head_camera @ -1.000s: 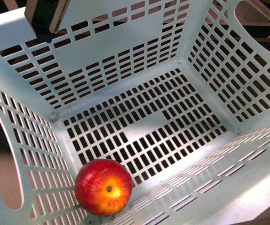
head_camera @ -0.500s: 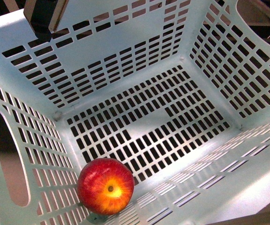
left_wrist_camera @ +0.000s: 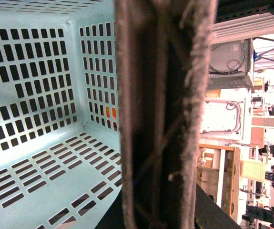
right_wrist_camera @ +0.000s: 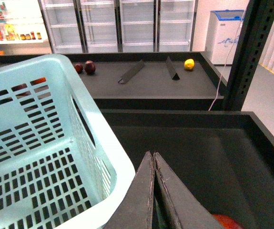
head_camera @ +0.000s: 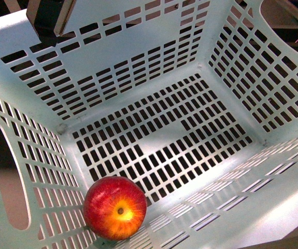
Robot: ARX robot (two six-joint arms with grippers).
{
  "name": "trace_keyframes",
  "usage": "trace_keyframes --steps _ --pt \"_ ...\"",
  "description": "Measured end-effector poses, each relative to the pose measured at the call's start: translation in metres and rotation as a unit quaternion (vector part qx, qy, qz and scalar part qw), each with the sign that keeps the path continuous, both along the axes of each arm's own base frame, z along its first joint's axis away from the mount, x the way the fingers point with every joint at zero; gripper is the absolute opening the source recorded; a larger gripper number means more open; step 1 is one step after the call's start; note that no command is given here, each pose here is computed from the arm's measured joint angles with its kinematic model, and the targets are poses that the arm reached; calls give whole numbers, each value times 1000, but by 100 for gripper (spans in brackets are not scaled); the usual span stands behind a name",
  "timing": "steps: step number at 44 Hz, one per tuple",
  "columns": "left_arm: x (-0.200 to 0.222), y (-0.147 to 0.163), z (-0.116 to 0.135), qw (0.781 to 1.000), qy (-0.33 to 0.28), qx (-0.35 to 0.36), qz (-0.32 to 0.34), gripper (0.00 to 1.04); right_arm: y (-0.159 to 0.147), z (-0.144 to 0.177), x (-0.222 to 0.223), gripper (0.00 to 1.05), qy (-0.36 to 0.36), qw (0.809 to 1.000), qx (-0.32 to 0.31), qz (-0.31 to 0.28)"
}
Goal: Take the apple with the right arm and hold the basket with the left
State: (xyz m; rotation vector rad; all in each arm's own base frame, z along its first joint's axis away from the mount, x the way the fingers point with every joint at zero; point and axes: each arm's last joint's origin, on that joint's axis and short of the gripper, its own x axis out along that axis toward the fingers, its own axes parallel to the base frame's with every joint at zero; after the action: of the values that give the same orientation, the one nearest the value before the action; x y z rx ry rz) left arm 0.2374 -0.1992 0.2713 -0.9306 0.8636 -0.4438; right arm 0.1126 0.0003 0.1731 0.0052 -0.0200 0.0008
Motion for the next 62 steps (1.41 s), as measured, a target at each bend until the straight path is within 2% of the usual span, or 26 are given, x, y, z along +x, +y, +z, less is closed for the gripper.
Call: trace_keyframes --steps 15,32,41,42,45,47,50,52,56,62 --pt "0 0 0 1000 0 0 0 7 0 -5 -13 2 16 1000 0 0" --pt "0 0 0 1000 0 0 0 7 0 -3 -16 3 3 1000 -1 0" --pt "0 0 0 1000 0 0 0 7 0 -3 -16 50 3 1000 -1 0" --pt "0 0 0 1000 0 0 0 7 0 -3 -16 73 3 1000 -1 0" --pt "0 0 0 1000 0 0 0 7 0 -3 -16 88 3 1000 -1 0" --pt "0 0 0 1000 0 0 0 7 0 -3 -16 95 3 1000 -1 0" --pt "-1 -1 0 1000 4 7 21 7 0 -3 -16 96 3 1000 -1 0" --pt "0 1 0 995 16 9 102 7 0 -3 -16 96 3 1000 -1 1" --pt "5 7 1 981 21 -5 193 7 0 -3 -16 96 3 1000 -1 0" --pt "18 25 1 970 35 -32 238 7 0 -3 -16 96 3 1000 -1 0"
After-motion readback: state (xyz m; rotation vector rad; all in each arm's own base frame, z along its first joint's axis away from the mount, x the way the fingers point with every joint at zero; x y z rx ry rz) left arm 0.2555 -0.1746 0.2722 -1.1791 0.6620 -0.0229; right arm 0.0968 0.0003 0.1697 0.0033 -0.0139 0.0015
